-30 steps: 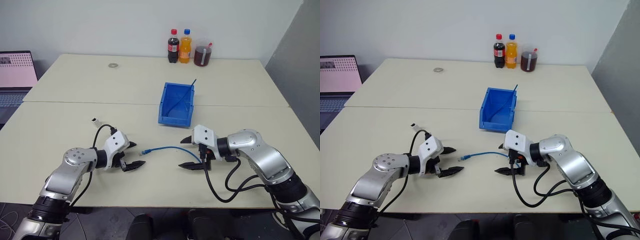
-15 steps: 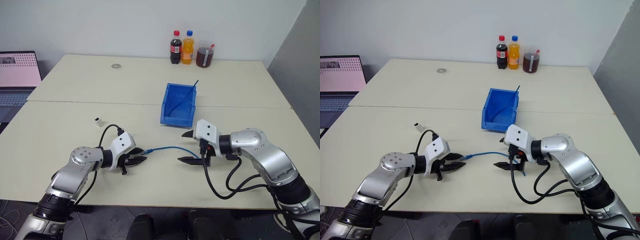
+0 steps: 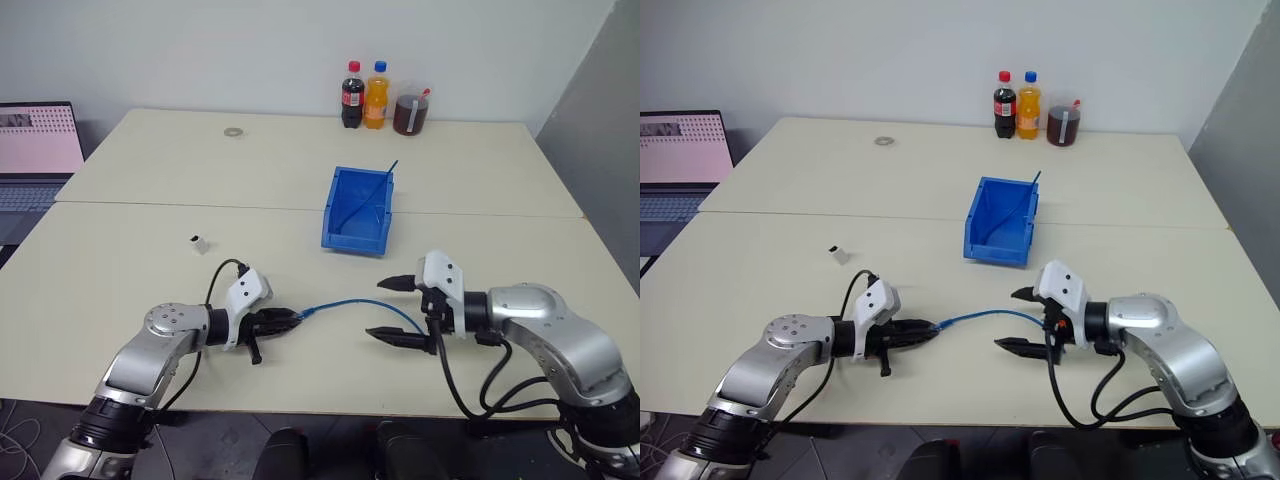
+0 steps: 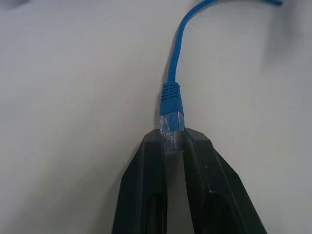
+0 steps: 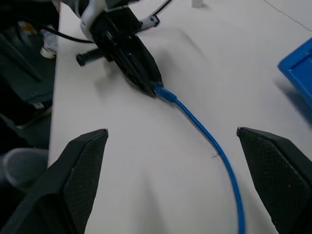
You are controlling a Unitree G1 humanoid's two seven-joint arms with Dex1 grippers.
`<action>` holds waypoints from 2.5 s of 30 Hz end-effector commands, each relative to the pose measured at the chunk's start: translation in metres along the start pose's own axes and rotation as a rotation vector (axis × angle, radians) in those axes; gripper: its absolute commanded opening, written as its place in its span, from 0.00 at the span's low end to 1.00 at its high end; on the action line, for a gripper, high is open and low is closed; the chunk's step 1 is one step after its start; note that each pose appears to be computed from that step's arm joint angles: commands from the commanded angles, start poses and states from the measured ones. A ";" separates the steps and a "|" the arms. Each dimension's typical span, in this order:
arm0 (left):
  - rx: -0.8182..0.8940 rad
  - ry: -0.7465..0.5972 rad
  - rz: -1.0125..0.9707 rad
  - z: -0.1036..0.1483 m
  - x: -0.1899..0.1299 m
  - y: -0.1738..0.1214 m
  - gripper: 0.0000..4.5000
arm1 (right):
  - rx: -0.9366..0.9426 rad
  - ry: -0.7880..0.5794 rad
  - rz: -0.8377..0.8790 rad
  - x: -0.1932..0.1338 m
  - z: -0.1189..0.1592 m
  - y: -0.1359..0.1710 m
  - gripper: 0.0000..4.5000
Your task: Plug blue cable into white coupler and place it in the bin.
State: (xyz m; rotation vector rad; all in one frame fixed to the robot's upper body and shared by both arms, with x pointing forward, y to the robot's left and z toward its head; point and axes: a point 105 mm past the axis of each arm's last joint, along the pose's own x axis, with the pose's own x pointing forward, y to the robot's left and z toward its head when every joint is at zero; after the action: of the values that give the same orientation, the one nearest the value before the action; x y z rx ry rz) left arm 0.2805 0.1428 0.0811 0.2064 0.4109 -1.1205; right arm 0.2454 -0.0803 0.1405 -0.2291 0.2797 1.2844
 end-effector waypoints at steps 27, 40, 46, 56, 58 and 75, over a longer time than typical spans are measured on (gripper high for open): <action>-0.182 -0.340 -0.227 0.101 -0.010 -0.030 0.05 | 0.477 -0.512 -0.042 0.023 0.050 -0.005 1.00; -0.154 -0.337 -0.232 0.102 -0.012 -0.032 0.05 | 0.493 -0.479 0.015 0.030 0.052 -0.006 1.00; -0.139 -0.333 -0.241 0.103 -0.011 -0.035 0.05 | 0.494 -0.477 0.023 0.031 0.052 -0.007 0.90; -0.132 -0.322 -0.251 0.100 -0.011 -0.037 0.05 | 0.505 -0.493 0.043 0.031 0.056 -0.007 0.41; -0.133 -0.319 -0.250 0.099 -0.011 -0.037 0.05 | 0.509 -0.496 0.048 0.031 0.056 -0.006 0.29; -0.132 -0.305 -0.221 0.090 -0.007 -0.032 0.05 | 0.509 -0.480 0.077 0.030 0.055 -0.002 0.03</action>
State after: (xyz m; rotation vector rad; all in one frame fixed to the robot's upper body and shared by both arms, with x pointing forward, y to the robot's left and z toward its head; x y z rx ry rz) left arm 0.2680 0.1020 0.1685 -0.1584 0.2424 -1.3235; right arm 0.2648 -0.0388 0.1702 0.5361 0.2383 1.2100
